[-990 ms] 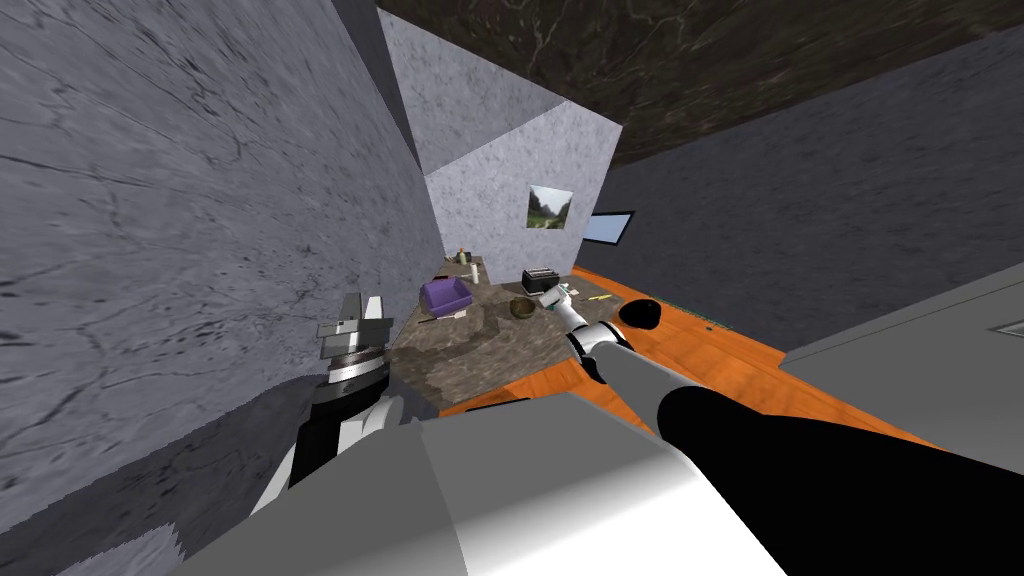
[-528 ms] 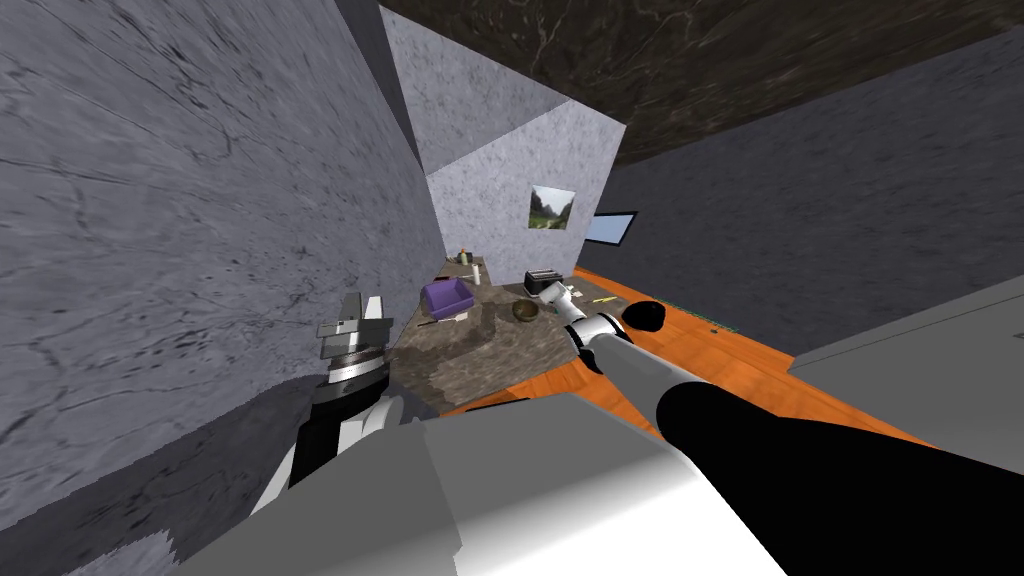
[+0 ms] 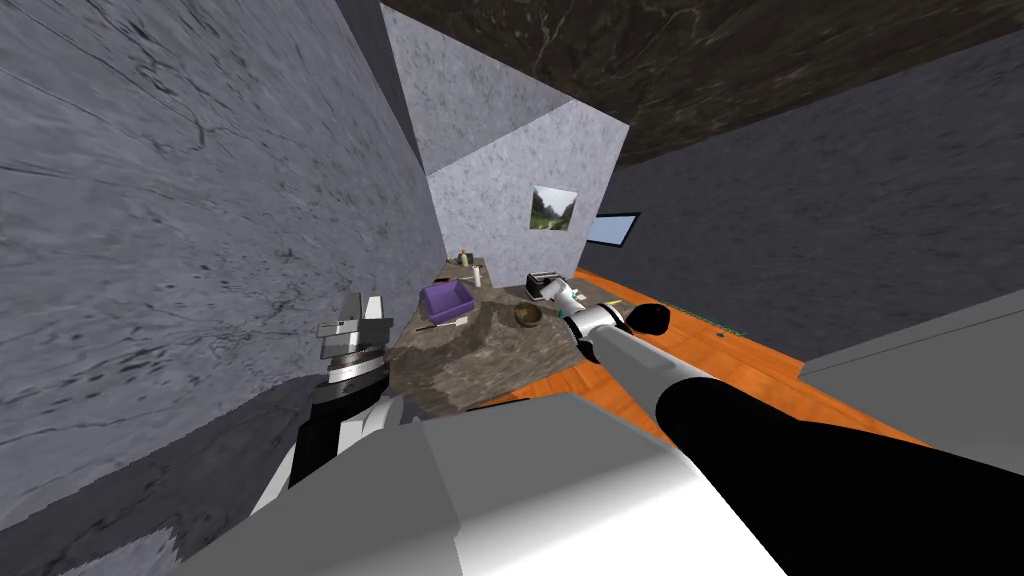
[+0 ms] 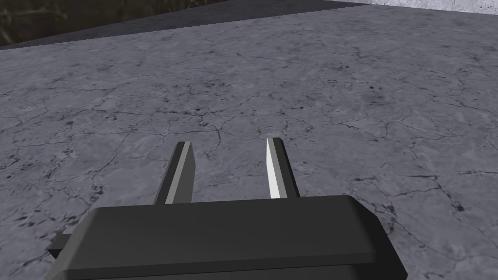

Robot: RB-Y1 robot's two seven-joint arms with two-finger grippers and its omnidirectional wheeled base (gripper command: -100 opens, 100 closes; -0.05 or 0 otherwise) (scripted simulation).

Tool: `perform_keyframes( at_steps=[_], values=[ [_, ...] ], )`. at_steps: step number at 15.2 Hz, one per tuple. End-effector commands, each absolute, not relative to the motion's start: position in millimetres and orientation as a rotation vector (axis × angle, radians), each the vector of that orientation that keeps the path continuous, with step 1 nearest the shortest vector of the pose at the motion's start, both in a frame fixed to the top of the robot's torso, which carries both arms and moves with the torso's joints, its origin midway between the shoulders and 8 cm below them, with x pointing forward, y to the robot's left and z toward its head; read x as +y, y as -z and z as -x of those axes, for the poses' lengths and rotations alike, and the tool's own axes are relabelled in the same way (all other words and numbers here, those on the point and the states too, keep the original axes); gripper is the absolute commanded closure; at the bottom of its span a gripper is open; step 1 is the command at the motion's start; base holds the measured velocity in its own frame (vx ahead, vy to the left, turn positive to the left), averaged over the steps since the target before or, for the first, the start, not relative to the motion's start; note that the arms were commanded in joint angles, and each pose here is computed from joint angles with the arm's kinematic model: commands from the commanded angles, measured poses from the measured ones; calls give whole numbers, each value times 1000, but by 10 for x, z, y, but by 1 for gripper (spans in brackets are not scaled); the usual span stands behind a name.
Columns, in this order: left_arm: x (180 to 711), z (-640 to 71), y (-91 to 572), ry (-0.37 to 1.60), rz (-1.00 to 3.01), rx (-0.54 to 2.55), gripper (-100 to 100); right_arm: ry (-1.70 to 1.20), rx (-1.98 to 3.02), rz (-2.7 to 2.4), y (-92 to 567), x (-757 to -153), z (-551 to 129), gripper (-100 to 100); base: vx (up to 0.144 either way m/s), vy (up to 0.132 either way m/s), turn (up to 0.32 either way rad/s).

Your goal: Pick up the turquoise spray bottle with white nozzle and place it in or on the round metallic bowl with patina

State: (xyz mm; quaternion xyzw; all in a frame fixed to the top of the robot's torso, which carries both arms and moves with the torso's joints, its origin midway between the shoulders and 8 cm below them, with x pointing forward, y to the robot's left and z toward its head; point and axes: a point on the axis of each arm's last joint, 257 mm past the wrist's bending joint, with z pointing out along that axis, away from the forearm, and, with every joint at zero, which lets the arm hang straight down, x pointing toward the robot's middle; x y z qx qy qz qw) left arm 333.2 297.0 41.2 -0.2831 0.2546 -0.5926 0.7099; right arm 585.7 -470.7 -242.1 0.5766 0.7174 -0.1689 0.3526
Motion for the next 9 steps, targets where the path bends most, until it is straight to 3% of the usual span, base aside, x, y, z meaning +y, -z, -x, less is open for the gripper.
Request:
perform_keyframes(
  at_steps=[1,7,9],
  values=[
    [2970,-3332,-412,1315,628,565,0,516,1859,-1529,2389,-4792,-5704,-100,90,-24,1],
    [2970,-3332,-412,1315,628,565,0,633,1857,-1585,2328,-4930,-5463,-100,79,-28,-1],
    [2970,-3333,-412,1315,628,565,0,647,1854,-1592,2300,-4948,-5437,-100,9,-12,29]
  ],
)
